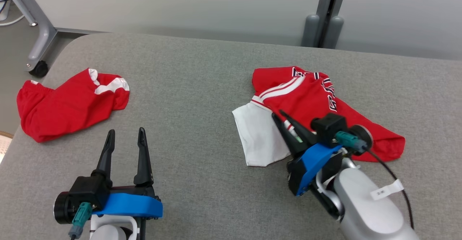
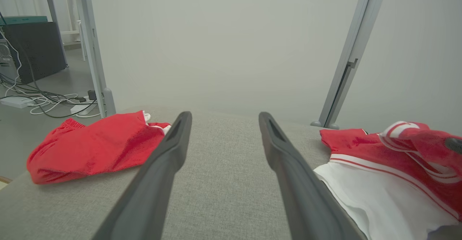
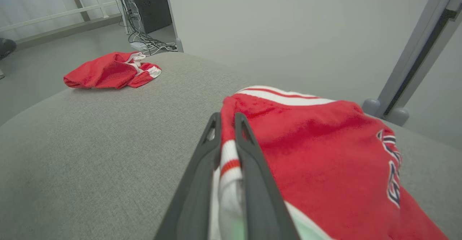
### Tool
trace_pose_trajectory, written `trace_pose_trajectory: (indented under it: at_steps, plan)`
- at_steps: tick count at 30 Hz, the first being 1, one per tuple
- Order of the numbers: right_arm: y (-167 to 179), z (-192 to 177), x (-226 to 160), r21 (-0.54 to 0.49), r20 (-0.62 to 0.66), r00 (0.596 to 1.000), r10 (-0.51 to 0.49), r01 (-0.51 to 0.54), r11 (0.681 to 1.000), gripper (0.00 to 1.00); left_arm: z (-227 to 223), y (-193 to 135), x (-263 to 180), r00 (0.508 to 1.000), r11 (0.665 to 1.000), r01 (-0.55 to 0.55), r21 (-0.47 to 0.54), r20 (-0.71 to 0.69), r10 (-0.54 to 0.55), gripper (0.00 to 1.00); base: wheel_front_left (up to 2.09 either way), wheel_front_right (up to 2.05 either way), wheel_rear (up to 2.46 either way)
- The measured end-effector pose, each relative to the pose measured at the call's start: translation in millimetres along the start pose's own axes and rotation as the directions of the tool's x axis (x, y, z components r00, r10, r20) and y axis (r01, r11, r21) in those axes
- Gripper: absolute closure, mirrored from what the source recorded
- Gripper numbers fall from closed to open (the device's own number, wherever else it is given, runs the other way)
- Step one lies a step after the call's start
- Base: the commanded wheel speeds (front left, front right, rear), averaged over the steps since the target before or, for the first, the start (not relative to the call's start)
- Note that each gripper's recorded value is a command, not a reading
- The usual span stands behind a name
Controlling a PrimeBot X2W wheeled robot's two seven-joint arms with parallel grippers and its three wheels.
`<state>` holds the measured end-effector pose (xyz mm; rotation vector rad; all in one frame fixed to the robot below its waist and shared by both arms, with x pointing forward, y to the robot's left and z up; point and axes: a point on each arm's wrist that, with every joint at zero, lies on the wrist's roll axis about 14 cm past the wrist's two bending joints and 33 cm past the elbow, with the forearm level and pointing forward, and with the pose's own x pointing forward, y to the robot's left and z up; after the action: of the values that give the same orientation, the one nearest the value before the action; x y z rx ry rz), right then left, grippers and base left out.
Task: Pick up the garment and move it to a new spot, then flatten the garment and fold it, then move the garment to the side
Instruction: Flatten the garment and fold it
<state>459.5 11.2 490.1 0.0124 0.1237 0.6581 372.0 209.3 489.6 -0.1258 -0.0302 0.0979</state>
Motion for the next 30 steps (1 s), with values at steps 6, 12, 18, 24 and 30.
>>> trace_pose_trajectory:
  at_steps: [6, 12, 18, 24, 30]
  plan:
    - [75.5, -7.3, 12.5, 0.036, -0.013, 0.983, 0.185, -0.184, 0.982, 1.0, 0.5, 11.5, -7.1, 0.999, 0.999, -0.037, -0.001, -0.002, 0.037, 0.0, 0.0, 0.0, 0.0]
    - [148.2, -10.1, 7.2, 0.08, 0.002, 0.921, 0.389, -0.388, 0.918, 1.0, 0.3, 23.2, -14.3, 0.997, 0.997, -0.075, 0.001, -0.007, 0.075, 0.0, 0.0, 0.0, 0.0]
    - [198.2, -11.5, -8.2, 0.119, 0.012, 0.848, 0.53, -0.527, 0.841, 1.0, -0.9, 31.0, -18.7, 0.995, 0.995, -0.101, 0.002, -0.013, 0.101, 0.0, 0.0, 0.0, 0.0]
    - [203.6, -18.3, -12.9, 0.129, -0.004, 0.837, 0.547, -0.542, 0.83, 0.0, -2.4, 30.3, -18.4, 0.995, 0.995, -0.1, -0.001, -0.017, 0.1, 0.0, 0.0, 0.0, 0.0]
    - [171.2, -7.2, -5.6, 0.129, 0.05, 0.892, 0.448, -0.451, 0.883, 0.0, -2.9, 22.7, -14.7, 0.997, 0.997, -0.074, -0.001, -0.016, 0.074, 0.0, 0.0, 0.0, 0.0]
